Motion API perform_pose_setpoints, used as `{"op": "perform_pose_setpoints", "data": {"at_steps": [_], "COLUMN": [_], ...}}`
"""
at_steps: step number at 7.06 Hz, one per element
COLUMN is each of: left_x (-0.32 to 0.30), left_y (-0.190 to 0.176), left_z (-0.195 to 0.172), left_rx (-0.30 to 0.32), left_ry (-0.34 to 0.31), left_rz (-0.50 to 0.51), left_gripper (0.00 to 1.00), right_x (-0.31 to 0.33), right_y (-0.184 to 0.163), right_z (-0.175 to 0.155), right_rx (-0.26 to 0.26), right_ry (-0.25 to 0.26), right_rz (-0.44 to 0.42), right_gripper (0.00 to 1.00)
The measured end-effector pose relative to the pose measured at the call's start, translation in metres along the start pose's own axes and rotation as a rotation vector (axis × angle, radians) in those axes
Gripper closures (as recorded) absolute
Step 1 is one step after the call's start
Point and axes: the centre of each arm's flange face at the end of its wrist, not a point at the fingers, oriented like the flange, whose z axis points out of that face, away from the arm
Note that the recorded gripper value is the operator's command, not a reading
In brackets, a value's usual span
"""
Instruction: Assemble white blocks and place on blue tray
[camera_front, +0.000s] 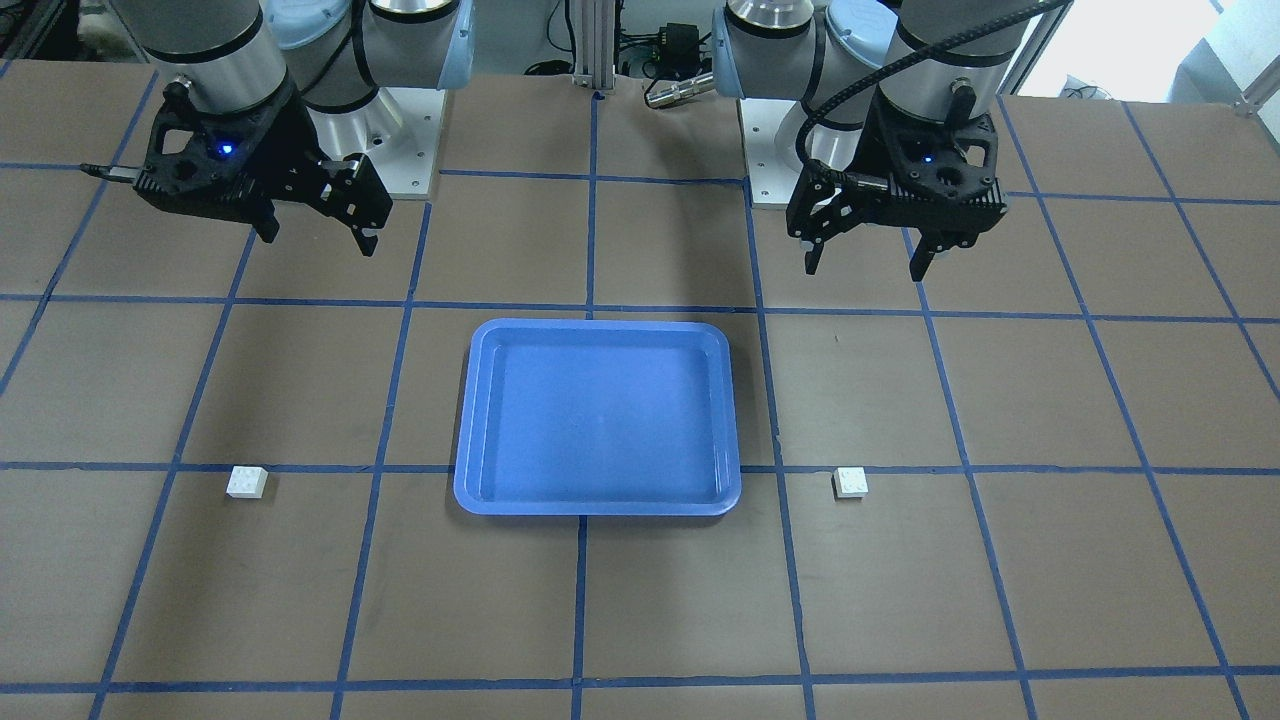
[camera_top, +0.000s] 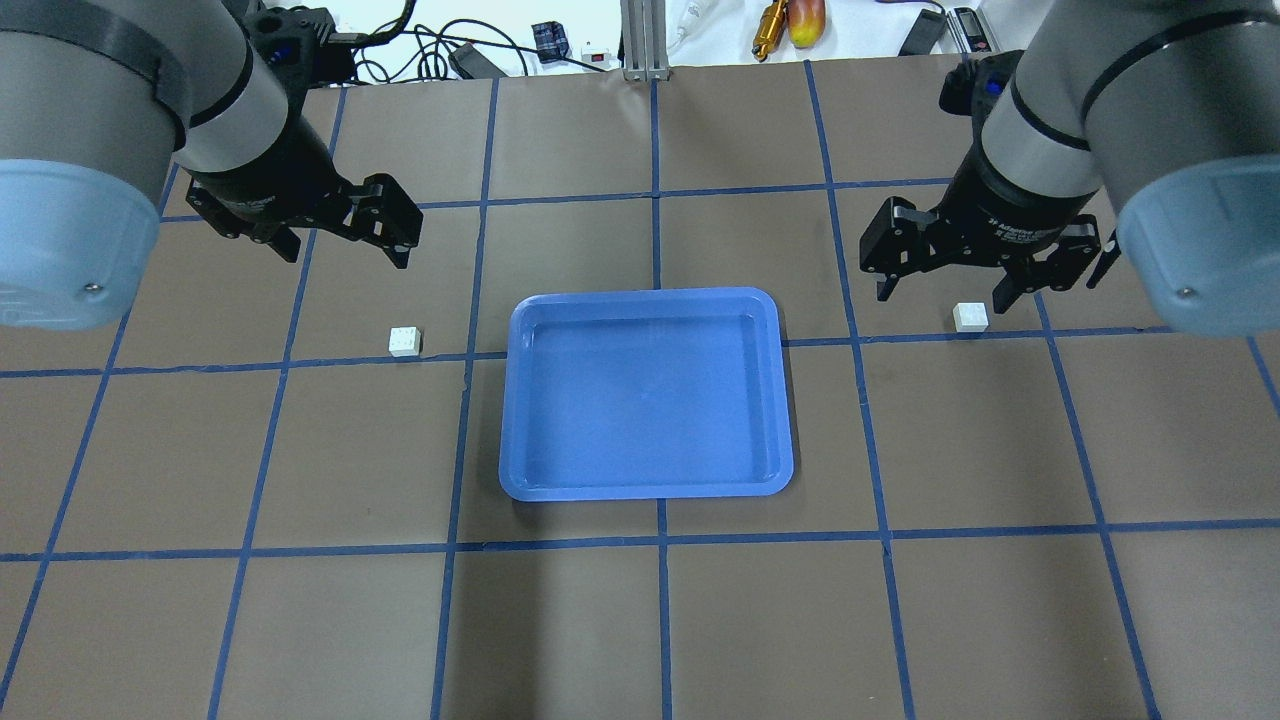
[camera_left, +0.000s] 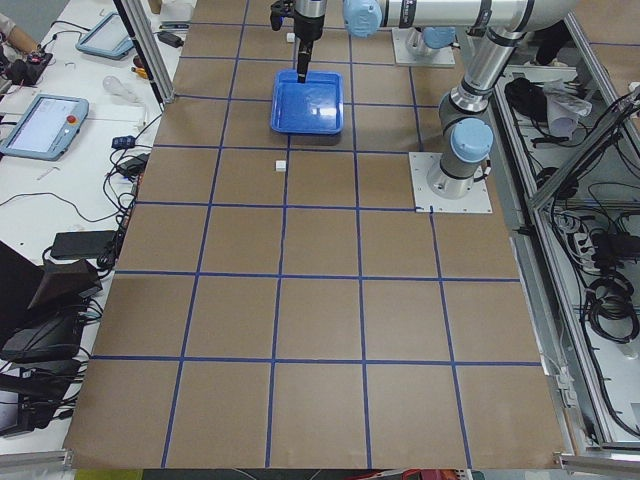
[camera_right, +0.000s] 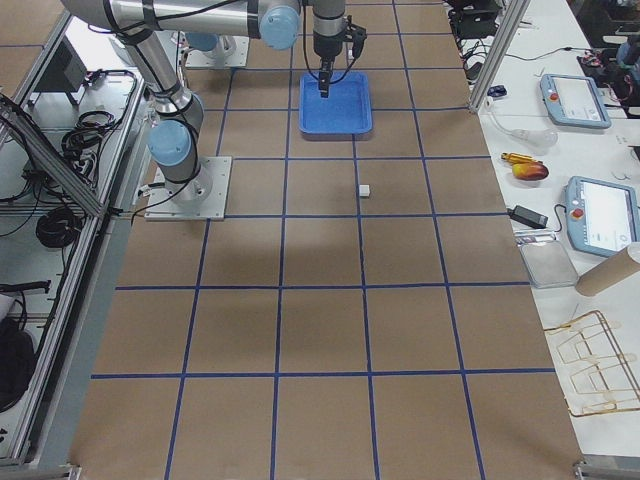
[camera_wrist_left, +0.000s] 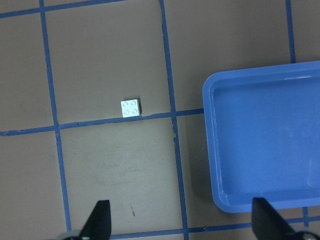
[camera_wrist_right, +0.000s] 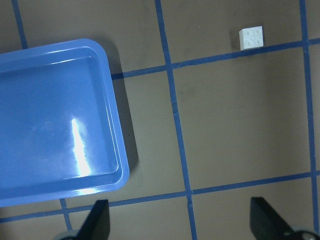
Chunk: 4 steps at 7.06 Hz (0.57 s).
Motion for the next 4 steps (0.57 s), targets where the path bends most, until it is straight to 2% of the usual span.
{"op": "perform_pose_setpoints", "data": {"at_steps": [4], "left_x": [0.0001], "left_y": [0.0003], "left_z": [0.0006], "left_rx": [-0.001], "left_ry": [0.0], "left_rz": [0.0], "left_gripper": [0.0], "right_x": [0.0002], "right_y": [-0.0007], "right_z": [-0.0082], "right_rx": [-0.036], "right_ry": [0.001], "right_rz": [0.003], "right_gripper": [0.0]}}
